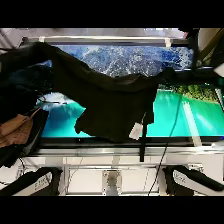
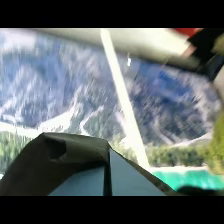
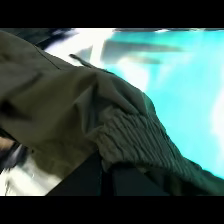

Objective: Fold the clothes and pants, and hang the long-sleeved shirts on hangers.

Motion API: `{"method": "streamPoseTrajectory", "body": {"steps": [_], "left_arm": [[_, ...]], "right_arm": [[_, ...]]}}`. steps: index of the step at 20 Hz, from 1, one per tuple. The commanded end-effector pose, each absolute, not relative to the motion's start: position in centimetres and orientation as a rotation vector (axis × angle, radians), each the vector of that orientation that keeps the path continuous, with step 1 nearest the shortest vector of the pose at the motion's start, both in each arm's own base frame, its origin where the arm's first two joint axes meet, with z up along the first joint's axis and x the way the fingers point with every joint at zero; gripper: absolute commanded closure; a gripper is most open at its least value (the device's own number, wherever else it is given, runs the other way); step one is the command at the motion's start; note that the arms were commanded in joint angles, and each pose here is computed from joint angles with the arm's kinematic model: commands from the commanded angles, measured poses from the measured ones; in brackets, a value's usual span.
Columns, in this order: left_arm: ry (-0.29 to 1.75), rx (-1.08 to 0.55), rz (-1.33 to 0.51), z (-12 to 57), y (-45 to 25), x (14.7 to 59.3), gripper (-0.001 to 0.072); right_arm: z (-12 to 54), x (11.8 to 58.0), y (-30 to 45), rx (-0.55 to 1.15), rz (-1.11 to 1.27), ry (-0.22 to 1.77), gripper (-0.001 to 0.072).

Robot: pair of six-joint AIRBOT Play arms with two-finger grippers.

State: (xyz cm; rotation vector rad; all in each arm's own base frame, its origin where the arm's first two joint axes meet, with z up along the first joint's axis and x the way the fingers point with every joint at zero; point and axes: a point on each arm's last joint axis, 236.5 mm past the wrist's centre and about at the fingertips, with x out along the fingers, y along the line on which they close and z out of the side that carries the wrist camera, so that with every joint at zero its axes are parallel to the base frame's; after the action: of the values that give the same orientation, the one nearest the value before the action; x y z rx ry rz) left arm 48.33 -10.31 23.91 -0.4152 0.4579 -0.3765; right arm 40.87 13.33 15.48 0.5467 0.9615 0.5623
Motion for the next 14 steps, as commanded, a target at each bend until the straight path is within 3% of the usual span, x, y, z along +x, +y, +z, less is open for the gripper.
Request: {"method": "streamPoseTrajectory", "body": {"steps": [1,4,7,10,14], "left_arm": [[0.514,-0.433,-0.322,16.2,-11.8,54.1,0.0700],[0.544,-0.430,-0.326,14.7,-12.2,54.5,0.0700],[0.625,-0.336,-0.441,14.9,-14.2,51.3,0.0700],[0.758,-0.188,-0.545,14.9,-15.5,45.8,0.0700],[0.907,-0.095,-0.519,11.5,-15.5,39.5,0.0700]], "right_arm": [[8.8,48.6,10.7,0.594,0.411,0.902,0.0700],[8.5,52.1,8.3,0.569,0.317,0.775,0.0699],[9.1,51.8,7.4,0.494,0.340,0.781,0.0699],[7.9,48.7,6.5,0.379,0.379,0.911,0.0699],[4.3,41.5,4.5,0.188,0.377,1.171,0.0700]]}}
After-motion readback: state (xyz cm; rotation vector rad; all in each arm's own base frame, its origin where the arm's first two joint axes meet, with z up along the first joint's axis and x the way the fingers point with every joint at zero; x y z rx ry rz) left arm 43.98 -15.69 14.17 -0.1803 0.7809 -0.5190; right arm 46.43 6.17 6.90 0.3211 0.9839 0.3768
